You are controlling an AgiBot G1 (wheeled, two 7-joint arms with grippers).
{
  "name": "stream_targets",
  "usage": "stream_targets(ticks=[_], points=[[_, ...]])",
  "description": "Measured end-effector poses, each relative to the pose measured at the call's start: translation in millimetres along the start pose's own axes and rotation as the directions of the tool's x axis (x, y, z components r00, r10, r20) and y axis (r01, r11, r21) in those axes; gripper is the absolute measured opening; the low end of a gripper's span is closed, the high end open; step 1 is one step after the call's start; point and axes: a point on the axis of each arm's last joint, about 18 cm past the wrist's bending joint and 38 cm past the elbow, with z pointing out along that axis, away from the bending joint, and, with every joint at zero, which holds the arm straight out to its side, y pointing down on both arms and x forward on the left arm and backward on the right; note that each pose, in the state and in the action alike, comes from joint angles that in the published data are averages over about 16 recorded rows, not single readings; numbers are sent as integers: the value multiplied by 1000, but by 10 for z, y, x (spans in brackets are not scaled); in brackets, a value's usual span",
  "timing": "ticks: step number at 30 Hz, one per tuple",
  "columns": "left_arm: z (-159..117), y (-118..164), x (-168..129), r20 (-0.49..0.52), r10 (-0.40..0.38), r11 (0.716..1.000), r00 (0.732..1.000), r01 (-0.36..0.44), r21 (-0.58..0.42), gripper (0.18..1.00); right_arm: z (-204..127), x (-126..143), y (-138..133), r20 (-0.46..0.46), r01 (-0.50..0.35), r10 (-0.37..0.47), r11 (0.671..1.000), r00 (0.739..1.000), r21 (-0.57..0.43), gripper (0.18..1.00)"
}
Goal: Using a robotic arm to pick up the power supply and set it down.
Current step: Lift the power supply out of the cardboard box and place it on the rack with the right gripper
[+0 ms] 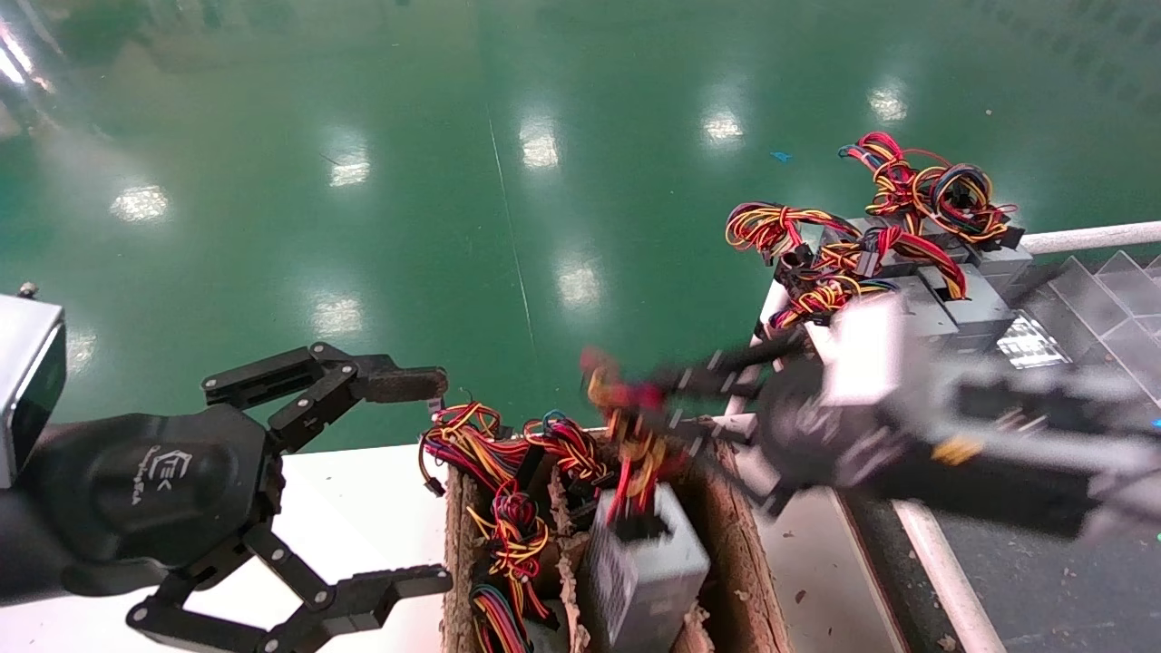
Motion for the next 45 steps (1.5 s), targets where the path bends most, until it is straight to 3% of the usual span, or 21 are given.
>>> stream_targets(ticks=[6,11,20,25,29,36,45], points=[[0,0,0,0,0,1000,1000,0,0,1001,-406,320,-551,-119,115,-104,989,988,97,248],[0,0,0,0,0,1000,1000,0,0,1001,-749,578,-978,-230,237,-211,967,950,92,248],[0,0,0,0,0,1000,1000,0,0,1001,-1319,1017,-1413,-405,374,-395,918,824,-134,248],[0,0,0,0,0,1000,1000,0,0,1001,-1688,1203,-1475,-472,359,-458,887,753,-288,248],[0,0,0,0,0,1000,1000,0,0,1001,-1981,1298,-1418,-508,302,-473,873,720,-384,248],[0,0,0,0,0,1000,1000,0,0,1001,-2415,1340,-1168,-546,163,-438,863,714,-479,248],[0,0,0,0,0,1000,1000,0,0,1001,-2634,1233,-661,-548,3,-339,852,765,-523,248]])
